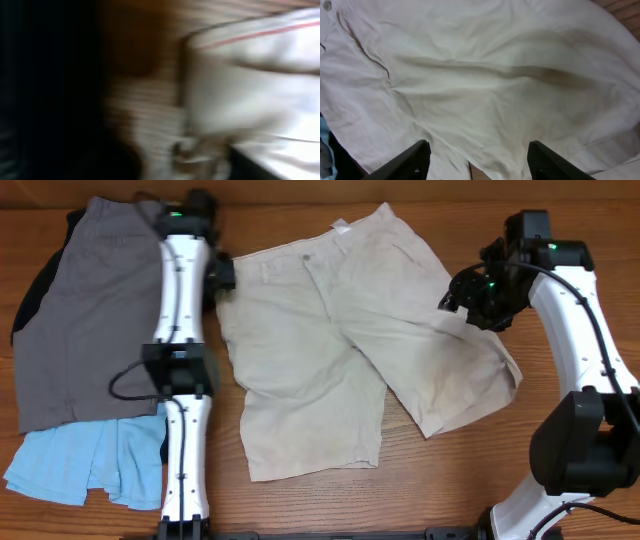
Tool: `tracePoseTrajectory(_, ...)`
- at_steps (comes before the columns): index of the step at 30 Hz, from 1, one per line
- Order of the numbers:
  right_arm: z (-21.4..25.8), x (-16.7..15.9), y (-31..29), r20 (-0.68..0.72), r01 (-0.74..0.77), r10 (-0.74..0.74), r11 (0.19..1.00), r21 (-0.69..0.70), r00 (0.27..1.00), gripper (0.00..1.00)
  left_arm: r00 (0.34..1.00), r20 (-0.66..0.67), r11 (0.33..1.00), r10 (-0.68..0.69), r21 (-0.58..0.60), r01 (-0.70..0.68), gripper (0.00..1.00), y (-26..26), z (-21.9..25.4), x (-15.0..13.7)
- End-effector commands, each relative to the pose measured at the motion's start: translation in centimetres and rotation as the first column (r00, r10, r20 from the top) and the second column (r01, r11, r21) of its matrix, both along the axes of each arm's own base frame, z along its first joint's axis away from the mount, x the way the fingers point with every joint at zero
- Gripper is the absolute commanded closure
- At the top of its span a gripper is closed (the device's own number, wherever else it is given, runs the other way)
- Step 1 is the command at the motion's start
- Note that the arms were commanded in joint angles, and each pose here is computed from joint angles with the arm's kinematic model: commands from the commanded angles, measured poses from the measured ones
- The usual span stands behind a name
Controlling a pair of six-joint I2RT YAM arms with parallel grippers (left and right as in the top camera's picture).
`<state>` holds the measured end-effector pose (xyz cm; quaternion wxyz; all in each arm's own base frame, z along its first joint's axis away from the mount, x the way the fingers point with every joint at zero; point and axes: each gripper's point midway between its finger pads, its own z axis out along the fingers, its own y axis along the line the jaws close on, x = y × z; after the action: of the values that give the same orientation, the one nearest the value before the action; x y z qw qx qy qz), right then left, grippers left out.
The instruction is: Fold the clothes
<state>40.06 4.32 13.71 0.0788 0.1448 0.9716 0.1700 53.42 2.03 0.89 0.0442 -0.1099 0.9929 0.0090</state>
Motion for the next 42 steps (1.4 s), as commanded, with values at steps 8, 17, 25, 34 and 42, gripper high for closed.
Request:
tracePoseTrajectory(8,-0.5,-0.3,5.1,0.019,-0.124,0.124,0.992,-0.009,0.992,0.29,0.987,0.157,0.968,-0.031,-0.240,0.069,0.00,-2.1,8.6,0.5)
tracePoseTrajectory(17,-6.7,-0.8,11.2,-0.062,-0.276,0.274,0.960,-0.044,0.960,0.25,0.866,0.497,0.973,-0.057,-0.167,0.160,0.00,-2.7,25.8,-0.9)
tracePoseTrajectory(25,-11.8,-1.9,11.5,-0.198,-0.274,0.261,0.961,-0.041,0.945,0.25,0.790,0.595,0.967,-0.148,-0.082,0.242,0.00,-2.8,31.7,-3.6)
tracePoseTrajectory(34,-15.1,-3.2,8.5,-0.280,-0.217,0.165,0.962,-0.166,0.946,0.24,0.803,0.564,0.959,-0.191,-0.065,0.274,0.00,-2.9,31.0,-4.3)
tracePoseTrajectory(42,-18.3,-3.2,3.2,-0.265,-0.107,0.047,0.971,-0.215,0.963,0.24,0.793,0.562,0.951,-0.237,-0.034,0.308,0.00,-2.9,30.9,-4.3)
